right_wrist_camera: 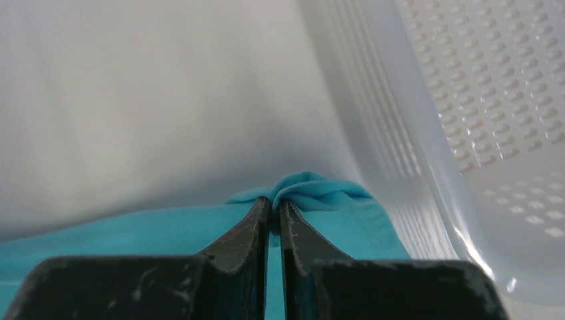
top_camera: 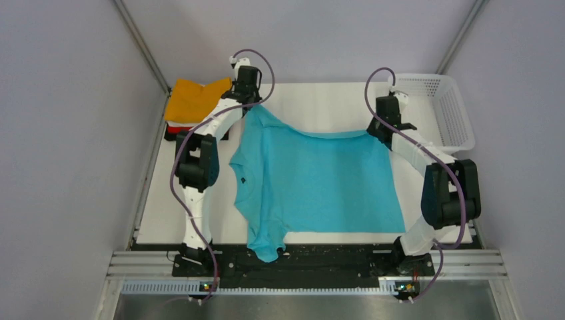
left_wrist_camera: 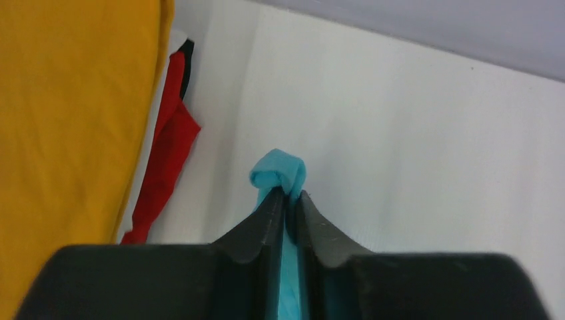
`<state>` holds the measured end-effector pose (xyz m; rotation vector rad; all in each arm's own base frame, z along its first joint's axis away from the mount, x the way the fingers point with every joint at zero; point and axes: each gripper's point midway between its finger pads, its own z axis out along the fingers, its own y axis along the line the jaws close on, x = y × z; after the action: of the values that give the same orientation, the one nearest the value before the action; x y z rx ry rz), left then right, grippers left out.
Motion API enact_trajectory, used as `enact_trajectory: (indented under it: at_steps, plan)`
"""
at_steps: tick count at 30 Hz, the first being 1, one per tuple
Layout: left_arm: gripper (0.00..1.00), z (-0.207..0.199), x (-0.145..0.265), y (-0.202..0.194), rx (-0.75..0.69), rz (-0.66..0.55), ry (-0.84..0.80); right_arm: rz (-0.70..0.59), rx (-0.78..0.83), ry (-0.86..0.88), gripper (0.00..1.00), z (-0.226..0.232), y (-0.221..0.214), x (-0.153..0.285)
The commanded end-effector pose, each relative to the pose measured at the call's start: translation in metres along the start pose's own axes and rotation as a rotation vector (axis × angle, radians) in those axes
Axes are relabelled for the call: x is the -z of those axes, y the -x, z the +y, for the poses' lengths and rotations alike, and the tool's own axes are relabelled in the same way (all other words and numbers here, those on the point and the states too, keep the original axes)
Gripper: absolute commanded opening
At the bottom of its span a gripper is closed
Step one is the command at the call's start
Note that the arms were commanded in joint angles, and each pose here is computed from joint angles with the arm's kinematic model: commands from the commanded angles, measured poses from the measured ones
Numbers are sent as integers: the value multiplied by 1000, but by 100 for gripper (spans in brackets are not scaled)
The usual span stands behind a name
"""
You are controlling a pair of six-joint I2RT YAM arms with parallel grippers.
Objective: Fold and stack the t-shirts
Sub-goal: Flatten out the tshirt
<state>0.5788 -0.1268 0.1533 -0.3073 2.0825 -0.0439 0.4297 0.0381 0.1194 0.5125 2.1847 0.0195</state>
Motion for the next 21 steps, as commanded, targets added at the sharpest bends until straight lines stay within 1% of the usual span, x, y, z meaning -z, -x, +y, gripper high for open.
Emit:
enact_trajectory:
  at_steps: [1,2,3,4,5,6,7,9,10,12,15,17,21]
  plan:
    - [39,6,-36,11,0,10,55,-123,-16,-13,19,21,55,-23]
    - [59,6,-42,9,1,28,66,-119,-11,-12,32,24,59,-27]
    - [82,3,-45,14,6,30,65,-115,-5,-7,44,29,64,-29]
    - [97,1,-48,16,7,34,62,-114,-1,3,53,33,68,-30]
    - [98,-4,-45,27,15,19,43,-114,1,14,62,37,72,-29]
    - [99,-9,-39,38,27,-3,22,-114,4,33,72,42,77,-27]
    - [99,-14,-33,48,44,-23,1,-104,12,57,80,47,77,-25]
    - [99,-25,-17,65,76,-43,-58,-69,37,112,95,58,69,-19]
    - [99,-29,-7,70,94,-39,-87,-52,52,133,98,63,63,-15]
    - [99,-39,14,66,118,3,-161,-6,95,189,99,75,43,-7]
    - [99,-44,40,37,159,90,-248,93,143,276,99,92,-2,2]
    - [99,-47,54,11,180,161,-312,146,144,281,99,89,-26,4]
    - [99,-49,64,-37,217,297,-363,187,108,312,99,82,-56,6]
